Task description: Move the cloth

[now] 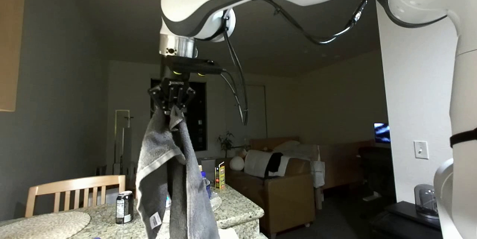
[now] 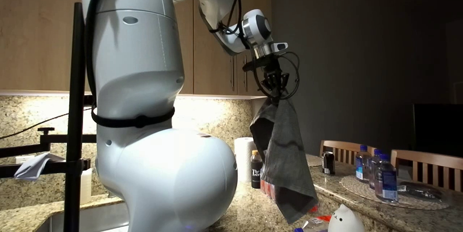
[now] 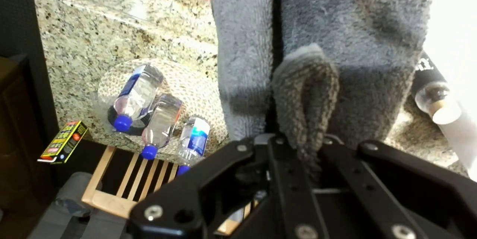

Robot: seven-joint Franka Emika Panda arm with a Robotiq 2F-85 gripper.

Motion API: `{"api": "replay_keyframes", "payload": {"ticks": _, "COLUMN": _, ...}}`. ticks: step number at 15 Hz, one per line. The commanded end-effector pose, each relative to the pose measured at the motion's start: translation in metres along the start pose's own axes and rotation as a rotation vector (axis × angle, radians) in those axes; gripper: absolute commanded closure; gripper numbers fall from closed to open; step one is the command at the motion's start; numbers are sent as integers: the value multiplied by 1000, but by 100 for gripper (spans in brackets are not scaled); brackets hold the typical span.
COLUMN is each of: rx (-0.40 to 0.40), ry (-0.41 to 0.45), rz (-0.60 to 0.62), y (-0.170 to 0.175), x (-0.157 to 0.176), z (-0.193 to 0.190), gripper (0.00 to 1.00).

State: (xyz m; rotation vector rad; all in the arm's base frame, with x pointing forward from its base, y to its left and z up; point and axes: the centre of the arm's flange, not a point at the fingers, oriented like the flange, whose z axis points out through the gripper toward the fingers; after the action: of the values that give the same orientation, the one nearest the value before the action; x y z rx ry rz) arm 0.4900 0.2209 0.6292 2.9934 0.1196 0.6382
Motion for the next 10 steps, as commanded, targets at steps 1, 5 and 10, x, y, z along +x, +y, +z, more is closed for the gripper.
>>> {"api": "replay_keyframes", "payload": {"ticks": 1, "rx": 16, "ry": -43, "rz": -34, "y": -30, "x": -46, "z": 25, "gripper": 92}}
{"api": "replay_keyframes", "payload": {"ticks": 5, "rx": 12, "ry": -106, "rz": -78, "y": -81, "x": -74, "z": 67, "gripper": 92}}
{"api": "replay_keyframes", "payload": {"ticks": 10, "rx": 58, "ry": -99, "rz": -42, "y": -134, "x": -99, "z": 109, "gripper": 92}}
